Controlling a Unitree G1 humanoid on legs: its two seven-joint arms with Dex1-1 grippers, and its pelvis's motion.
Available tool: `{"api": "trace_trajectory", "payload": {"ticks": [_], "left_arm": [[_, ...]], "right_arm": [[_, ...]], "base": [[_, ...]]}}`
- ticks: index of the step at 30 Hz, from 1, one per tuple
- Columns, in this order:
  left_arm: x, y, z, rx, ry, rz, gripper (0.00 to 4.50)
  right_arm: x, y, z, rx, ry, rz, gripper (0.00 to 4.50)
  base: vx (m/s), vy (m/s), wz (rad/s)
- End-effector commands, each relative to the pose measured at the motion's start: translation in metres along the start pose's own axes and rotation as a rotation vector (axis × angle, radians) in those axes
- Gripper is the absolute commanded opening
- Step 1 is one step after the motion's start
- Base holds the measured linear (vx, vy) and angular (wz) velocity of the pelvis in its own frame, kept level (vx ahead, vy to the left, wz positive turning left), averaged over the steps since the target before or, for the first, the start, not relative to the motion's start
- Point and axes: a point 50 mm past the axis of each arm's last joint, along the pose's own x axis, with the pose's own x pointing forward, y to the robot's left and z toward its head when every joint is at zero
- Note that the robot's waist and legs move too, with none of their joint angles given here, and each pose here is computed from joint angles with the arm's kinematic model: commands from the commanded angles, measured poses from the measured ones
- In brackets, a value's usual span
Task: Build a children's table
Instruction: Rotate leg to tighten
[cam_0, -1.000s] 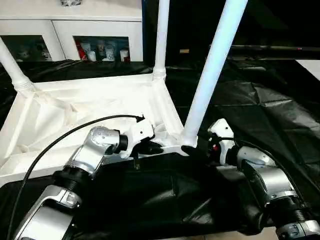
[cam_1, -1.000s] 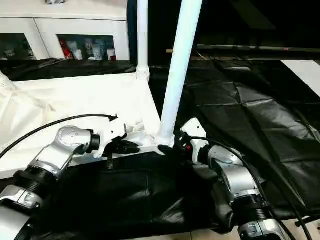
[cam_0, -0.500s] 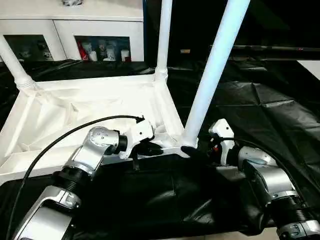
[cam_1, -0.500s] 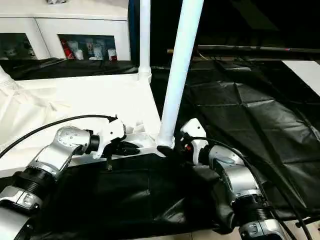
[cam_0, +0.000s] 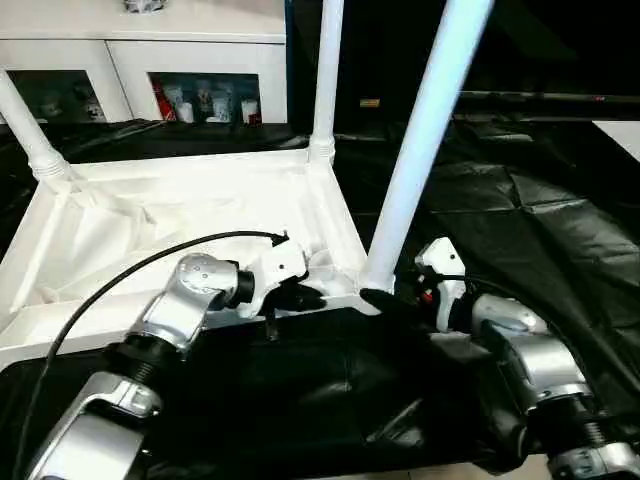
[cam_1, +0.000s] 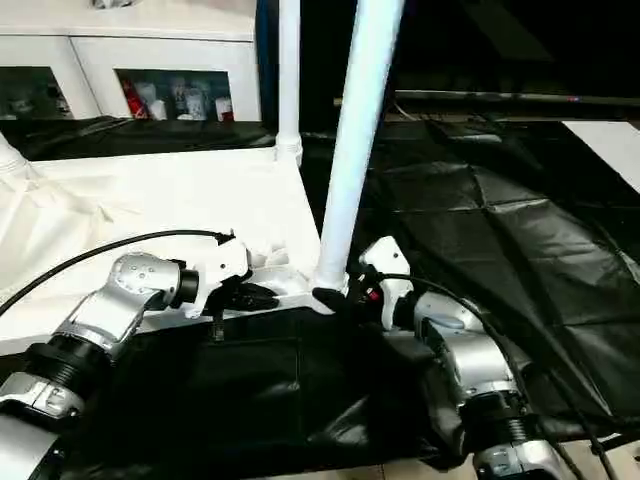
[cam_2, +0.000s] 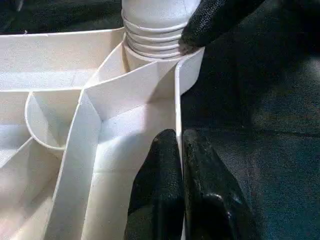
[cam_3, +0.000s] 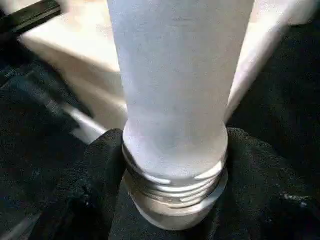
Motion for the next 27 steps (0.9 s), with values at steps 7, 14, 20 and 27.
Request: {"api": "trace_trajectory", "payload": {"ticks": [7, 14, 20, 27], "left_arm": [[0.047, 0.000, 0.017, -0.076, 0.019, 0.180, 0.00], [0.071, -0.008, 0.037, -0.068, -0.013, 0.197, 0.00], [0.058, -0.004, 0.029, -0.040, -0.012, 0.182, 0.00], [0.034, 0.001, 0.012, -0.030, 0.002, 0.151, 0.00]], "right_arm": [[0.023, -0.008, -0.009, 0.190, 0.001, -0.451, 2.74], [0.050, 0.010, 0.003, 0.177, -0.033, -0.465, 2.74], [0.034, 0.000, 0.013, 0.105, -0.080, -0.428, 3.46], [0.006, -0.011, 0.017, 0.007, -0.020, -0.316, 3.82]], "base": [[0.000, 0.000, 0.00], [0.000, 0.000, 0.00], [0.000, 0.000, 0.00], [0.000, 0.000, 0.00]]}}
